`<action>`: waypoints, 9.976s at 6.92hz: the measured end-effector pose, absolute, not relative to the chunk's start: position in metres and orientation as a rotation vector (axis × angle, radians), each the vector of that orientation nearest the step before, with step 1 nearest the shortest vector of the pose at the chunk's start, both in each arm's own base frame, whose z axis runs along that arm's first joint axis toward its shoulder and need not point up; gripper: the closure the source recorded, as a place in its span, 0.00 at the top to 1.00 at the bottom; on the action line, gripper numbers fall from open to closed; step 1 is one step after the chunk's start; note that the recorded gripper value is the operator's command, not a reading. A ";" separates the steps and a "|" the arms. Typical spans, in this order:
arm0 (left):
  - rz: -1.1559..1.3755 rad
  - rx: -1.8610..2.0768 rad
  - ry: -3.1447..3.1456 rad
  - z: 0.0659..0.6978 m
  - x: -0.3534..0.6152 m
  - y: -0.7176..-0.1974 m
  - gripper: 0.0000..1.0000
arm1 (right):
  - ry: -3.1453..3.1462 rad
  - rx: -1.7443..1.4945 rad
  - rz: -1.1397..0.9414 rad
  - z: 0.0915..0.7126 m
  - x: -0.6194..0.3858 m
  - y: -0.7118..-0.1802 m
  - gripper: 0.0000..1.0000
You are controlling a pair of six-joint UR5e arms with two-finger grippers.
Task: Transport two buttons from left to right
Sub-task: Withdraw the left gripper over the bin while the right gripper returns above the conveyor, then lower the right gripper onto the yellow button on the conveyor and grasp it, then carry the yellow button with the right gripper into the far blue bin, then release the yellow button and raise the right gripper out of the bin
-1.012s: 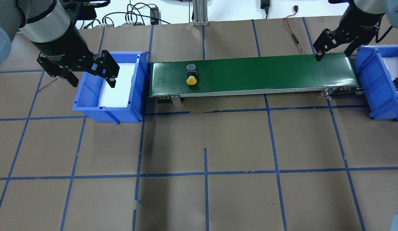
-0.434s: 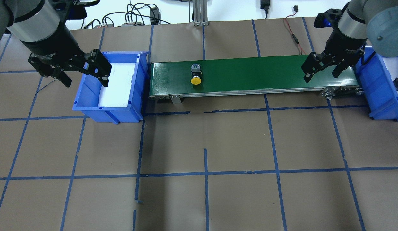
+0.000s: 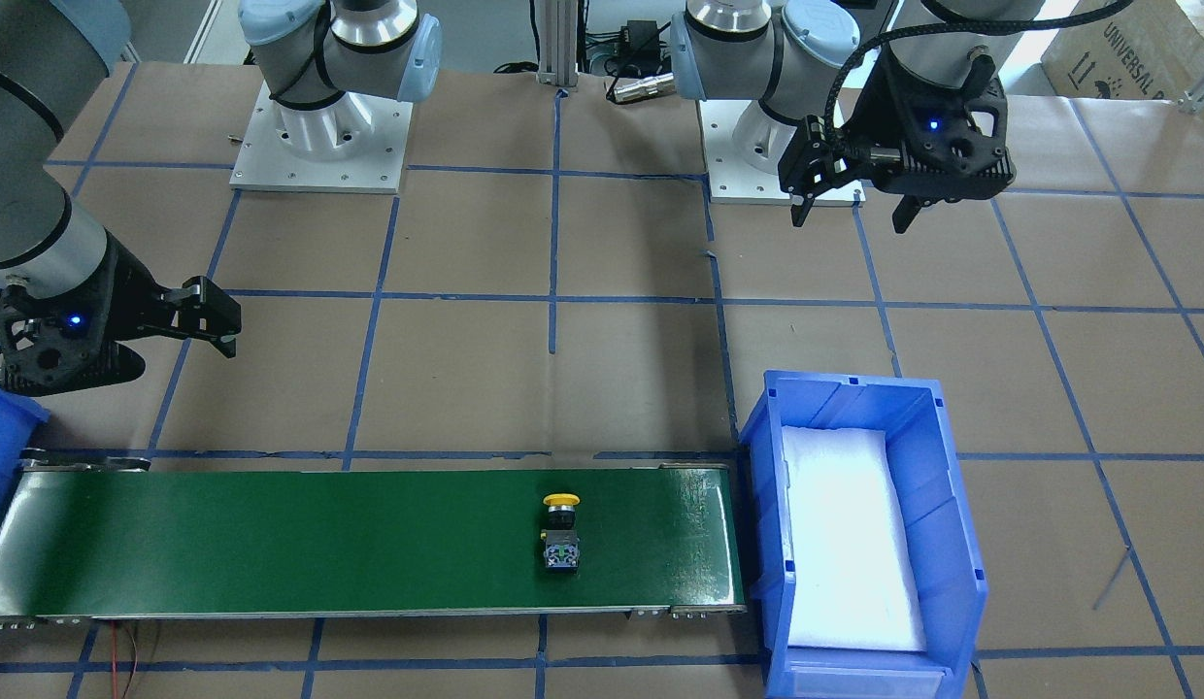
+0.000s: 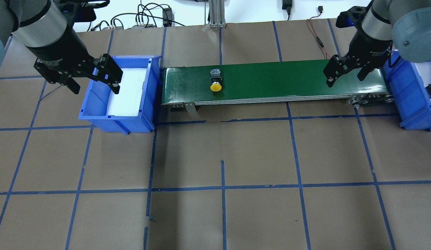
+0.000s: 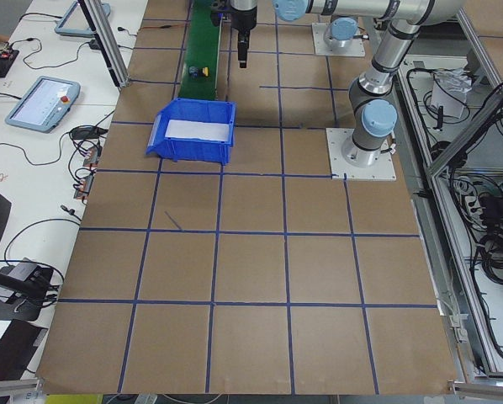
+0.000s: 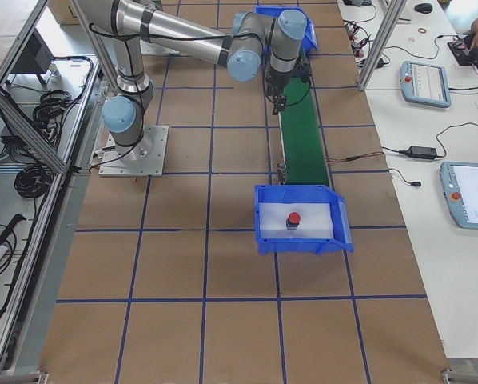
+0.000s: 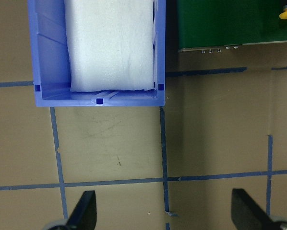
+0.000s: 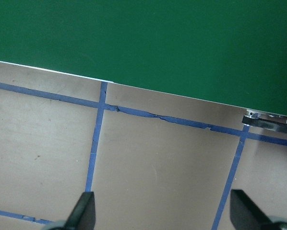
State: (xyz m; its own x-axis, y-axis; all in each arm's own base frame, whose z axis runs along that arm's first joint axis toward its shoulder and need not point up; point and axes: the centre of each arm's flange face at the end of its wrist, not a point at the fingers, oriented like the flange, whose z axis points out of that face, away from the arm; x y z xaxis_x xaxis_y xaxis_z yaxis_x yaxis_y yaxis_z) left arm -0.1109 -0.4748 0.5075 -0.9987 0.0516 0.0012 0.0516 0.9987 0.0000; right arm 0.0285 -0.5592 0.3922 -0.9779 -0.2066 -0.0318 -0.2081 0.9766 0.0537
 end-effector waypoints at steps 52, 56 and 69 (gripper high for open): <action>-0.021 -0.049 -3.143 0.495 -0.110 -0.482 1.00 | 3.196 -0.533 -0.222 0.326 -0.353 -0.645 0.09; -0.022 -0.050 -3.145 0.495 -0.110 -0.482 1.00 | 3.165 -0.551 -0.285 0.299 -0.355 -0.658 0.16; -0.021 -0.050 -3.145 0.495 -0.110 -0.482 1.00 | 3.154 -0.581 -0.330 0.430 -0.217 -0.646 1.00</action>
